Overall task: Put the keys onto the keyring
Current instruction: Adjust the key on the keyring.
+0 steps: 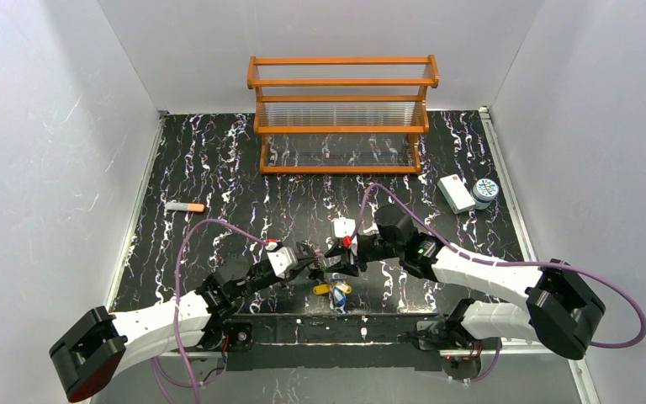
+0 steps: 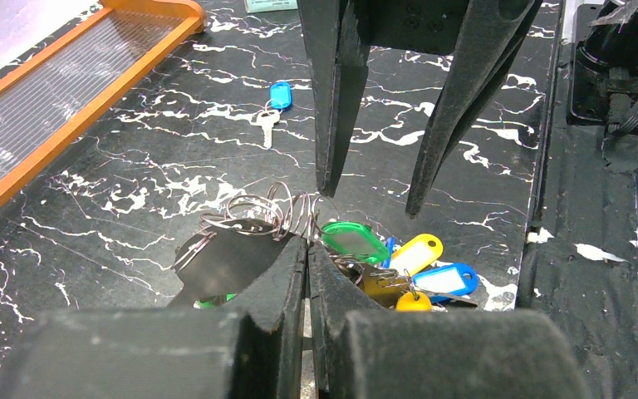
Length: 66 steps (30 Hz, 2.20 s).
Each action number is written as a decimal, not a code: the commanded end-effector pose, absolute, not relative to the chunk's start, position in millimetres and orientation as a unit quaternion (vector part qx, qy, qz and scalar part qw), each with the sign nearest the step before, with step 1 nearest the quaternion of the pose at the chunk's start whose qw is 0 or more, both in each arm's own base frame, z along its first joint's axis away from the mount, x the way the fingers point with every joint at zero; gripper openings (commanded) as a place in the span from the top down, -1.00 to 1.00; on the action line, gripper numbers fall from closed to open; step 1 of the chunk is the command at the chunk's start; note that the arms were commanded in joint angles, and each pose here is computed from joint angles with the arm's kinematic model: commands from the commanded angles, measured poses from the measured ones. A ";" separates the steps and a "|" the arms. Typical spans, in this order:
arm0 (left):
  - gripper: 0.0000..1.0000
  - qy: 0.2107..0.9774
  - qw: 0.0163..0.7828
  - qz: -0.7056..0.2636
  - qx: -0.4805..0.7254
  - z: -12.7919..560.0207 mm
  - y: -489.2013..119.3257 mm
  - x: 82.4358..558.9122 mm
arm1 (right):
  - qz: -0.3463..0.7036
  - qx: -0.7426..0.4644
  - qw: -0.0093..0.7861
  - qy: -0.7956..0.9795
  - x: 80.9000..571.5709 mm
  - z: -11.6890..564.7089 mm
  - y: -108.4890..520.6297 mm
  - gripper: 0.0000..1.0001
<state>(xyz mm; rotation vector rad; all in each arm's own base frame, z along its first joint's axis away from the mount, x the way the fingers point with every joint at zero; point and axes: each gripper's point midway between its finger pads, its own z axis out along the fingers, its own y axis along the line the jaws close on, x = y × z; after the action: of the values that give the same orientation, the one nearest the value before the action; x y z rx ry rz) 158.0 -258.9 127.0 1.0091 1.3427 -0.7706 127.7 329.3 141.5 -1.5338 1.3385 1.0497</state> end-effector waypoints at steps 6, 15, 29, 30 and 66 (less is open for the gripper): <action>1.00 0.549 0.626 -0.342 0.435 145.7 -262.6 156.4 | 0.425 -0.620 0.421 0.508 132.8 152.8 343.5 0.04; 1.00 0.546 0.625 -0.346 0.437 146.5 -263.4 154.3 | 0.409 -0.611 0.444 0.512 146.2 158.1 349.5 0.03; 1.00 0.546 0.624 -0.348 0.438 146.5 -263.8 153.5 | 0.407 -0.609 0.470 0.493 146.5 167.6 348.3 0.22; 1.00 0.546 0.624 -0.348 0.438 146.1 -263.7 153.8 | 0.408 -0.609 0.467 0.494 146.2 166.6 348.9 0.22; 0.36 0.597 0.597 -0.325 0.427 143.1 -252.4 158.0 | 0.317 -0.558 0.324 0.695 186.9 123.7 345.6 0.97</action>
<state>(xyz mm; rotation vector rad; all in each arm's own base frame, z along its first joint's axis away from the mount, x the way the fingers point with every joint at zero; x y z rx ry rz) 151.0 -257.0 141.2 0.9900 1.3183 -0.8101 169.5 351.5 129.4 -1.5042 1.6121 0.9353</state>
